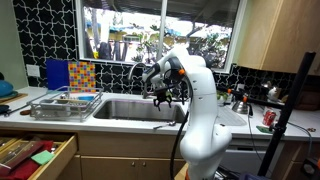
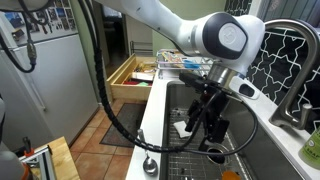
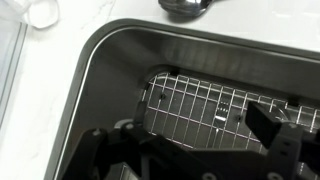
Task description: Pick up the orange bowl from the blue bowl and put it in the sink, pick up the blue bowl and put it on the dish rack, pick up the orange bowl and put it on the dish rack
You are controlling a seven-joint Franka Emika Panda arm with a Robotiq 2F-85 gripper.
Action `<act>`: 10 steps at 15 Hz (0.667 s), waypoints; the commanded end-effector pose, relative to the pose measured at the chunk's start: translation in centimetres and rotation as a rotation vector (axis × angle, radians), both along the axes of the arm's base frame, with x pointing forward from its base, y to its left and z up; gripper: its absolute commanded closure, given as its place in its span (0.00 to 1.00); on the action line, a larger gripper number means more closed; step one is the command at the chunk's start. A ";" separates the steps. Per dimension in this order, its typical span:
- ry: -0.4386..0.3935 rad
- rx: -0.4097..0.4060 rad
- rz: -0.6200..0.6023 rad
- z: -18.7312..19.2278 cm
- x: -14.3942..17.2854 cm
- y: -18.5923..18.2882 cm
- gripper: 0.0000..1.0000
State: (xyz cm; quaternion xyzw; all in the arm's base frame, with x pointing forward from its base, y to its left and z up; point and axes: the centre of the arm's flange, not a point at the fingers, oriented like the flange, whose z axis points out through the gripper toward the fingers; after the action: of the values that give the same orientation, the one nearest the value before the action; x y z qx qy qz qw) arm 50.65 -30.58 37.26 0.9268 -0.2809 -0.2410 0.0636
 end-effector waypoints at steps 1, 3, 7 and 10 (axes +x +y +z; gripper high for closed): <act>0.027 0.000 -0.047 -6.2 1.5 -4.2 0.00; -0.005 -0.016 -0.049 -9.3 1.9 -6.0 0.00; -0.094 0.000 0.005 -13.7 2.1 -9.6 0.00; -0.082 -0.029 0.001 -13.7 1.4 -9.0 0.00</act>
State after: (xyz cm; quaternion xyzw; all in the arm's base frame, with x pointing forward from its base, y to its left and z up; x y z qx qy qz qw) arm 52.08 -39.55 23.60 0.9350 -0.2862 -0.1990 0.0655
